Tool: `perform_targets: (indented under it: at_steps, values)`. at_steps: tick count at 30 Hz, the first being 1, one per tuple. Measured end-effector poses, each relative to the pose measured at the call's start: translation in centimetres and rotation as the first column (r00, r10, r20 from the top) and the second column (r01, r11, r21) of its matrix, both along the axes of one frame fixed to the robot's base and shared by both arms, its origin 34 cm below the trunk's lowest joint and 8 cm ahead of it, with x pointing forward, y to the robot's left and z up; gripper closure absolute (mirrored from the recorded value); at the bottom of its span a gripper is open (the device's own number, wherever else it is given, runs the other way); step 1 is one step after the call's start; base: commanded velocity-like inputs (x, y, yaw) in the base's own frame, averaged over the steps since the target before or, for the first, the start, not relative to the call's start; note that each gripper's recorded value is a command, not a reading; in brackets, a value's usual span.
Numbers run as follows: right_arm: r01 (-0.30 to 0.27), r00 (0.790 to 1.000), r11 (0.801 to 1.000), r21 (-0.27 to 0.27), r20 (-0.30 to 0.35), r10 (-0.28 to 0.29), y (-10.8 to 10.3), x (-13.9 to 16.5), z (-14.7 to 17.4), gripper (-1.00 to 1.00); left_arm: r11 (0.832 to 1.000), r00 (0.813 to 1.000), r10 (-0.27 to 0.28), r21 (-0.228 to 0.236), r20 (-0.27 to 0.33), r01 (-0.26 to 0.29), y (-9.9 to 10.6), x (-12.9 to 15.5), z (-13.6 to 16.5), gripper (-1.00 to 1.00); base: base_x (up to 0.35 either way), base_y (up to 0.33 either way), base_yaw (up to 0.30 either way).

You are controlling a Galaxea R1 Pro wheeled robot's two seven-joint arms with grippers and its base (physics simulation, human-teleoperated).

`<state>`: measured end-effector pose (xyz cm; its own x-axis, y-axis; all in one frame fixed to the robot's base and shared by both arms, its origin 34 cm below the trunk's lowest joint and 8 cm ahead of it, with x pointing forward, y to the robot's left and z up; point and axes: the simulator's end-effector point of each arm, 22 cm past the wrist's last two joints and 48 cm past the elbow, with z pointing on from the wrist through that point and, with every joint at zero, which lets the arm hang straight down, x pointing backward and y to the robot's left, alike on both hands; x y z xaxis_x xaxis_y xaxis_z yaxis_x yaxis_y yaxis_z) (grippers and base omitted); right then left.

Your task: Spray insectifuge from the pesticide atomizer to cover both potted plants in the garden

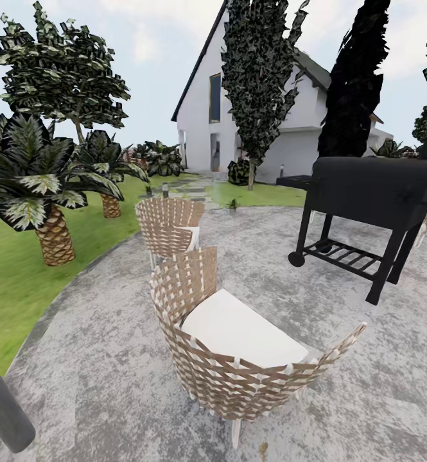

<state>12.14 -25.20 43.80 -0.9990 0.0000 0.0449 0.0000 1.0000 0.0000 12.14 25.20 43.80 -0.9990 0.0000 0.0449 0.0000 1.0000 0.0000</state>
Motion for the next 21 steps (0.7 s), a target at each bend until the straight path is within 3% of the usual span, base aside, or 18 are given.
perform_targets:
  at_steps: [5,15,21]
  values:
    - [-0.004,0.999,1.000,0.024,0.042,0.003,2.1,1.8,0.0,-1.00,1.000,0.999,0.005,-0.003,0.035,-0.005,-0.2,1.0,0.0,-1.00,0.000,0.000,0.000]
    - [-0.005,0.997,1.000,0.018,0.073,0.003,1.6,3.4,0.0,-1.00,1.000,1.000,0.010,-0.003,0.009,-0.010,-0.2,0.3,0.0,-1.00,0.000,0.000,0.000]
    - [-0.005,0.991,1.000,0.003,0.132,0.004,0.5,5.4,0.1,-1.00,1.000,0.999,0.005,-0.004,0.045,-0.005,-0.3,1.4,0.0,-1.00,0.000,0.000,0.000]
